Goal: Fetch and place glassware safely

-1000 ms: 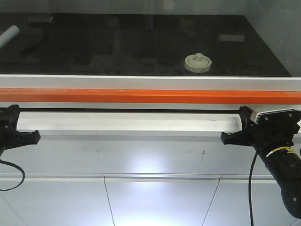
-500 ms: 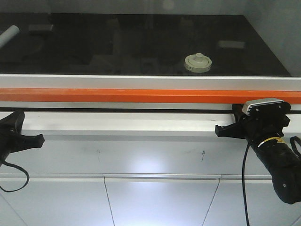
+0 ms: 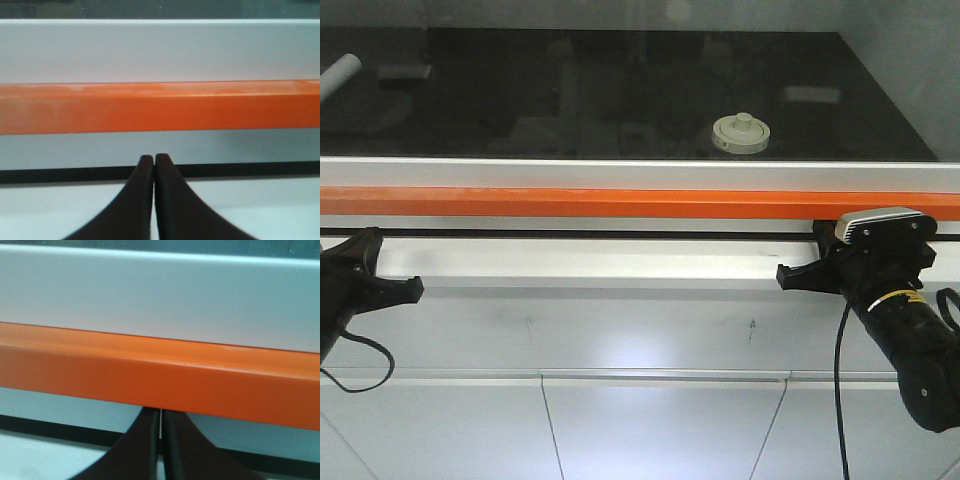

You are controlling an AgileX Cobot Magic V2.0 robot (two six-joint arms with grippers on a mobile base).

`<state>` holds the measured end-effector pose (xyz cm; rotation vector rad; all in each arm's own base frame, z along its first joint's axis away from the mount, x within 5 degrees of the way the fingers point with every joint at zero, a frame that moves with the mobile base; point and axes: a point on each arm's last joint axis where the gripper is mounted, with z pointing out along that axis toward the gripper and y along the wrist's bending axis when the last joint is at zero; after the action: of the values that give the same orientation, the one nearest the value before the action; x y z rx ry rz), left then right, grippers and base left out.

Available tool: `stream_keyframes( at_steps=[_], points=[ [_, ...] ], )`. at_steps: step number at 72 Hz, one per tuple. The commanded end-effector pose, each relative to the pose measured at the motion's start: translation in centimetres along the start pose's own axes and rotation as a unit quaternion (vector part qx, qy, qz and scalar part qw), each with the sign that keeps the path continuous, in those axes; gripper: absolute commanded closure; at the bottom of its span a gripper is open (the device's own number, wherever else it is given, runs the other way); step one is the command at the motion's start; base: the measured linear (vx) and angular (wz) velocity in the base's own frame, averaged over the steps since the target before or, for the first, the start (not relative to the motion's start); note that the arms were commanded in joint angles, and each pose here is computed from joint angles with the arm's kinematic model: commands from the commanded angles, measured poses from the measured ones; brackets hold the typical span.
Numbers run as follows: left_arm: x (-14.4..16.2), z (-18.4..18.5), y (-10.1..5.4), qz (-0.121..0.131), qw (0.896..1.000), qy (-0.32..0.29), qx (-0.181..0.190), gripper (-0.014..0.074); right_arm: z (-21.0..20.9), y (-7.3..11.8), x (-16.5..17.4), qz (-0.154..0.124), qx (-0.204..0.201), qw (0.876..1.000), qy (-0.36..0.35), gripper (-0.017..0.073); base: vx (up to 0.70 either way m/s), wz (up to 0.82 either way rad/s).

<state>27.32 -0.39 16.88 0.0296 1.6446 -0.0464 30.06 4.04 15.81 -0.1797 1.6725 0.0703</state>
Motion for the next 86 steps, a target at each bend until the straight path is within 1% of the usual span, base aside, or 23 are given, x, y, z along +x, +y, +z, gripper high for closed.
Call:
stream_keyframes(
  at_steps=[1,22,27,33,56,86],
  points=[
    [-1.9,0.7,0.1,-0.001,0.998,-0.060,-0.002,0.0601,0.2,-0.2,-2.5,-0.002,0.005,0.997,-0.079,0.0560,0.00,0.00],
    [-0.7,1.4,0.2,-0.002,0.999,-0.039,-0.003,0.0601,0.2,-0.2,-2.5,-0.002,0.005,0.997,-0.079,0.0560,0.00,0.00],
    [-0.5,1.5,0.2,0.003,0.999,-0.041,-0.003,0.0601,0.2,-0.2,-2.5,-0.002,0.005,0.997,-0.079,0.0560,0.00,0.00],
    [-0.6,2.0,0.2,0.012,0.999,-0.045,-0.003,0.0601,0.2,-0.2,-2.5,-0.002,0.005,0.997,-0.079,0.0560,0.00,0.00],
    [-1.6,3.9,0.3,0.012,0.998,-0.069,-0.003,0.0601,0.2,-0.2,-2.5,-0.003,0.004,0.997,-0.079,0.0560,0.00,0.00],
    [-2.3,4.3,0.3,0.013,0.996,-0.092,-0.003,0.0601,0.2,-0.2,-2.5,-0.003,0.004,0.997,-0.079,0.0560,0.00,0.00]
  ],
)
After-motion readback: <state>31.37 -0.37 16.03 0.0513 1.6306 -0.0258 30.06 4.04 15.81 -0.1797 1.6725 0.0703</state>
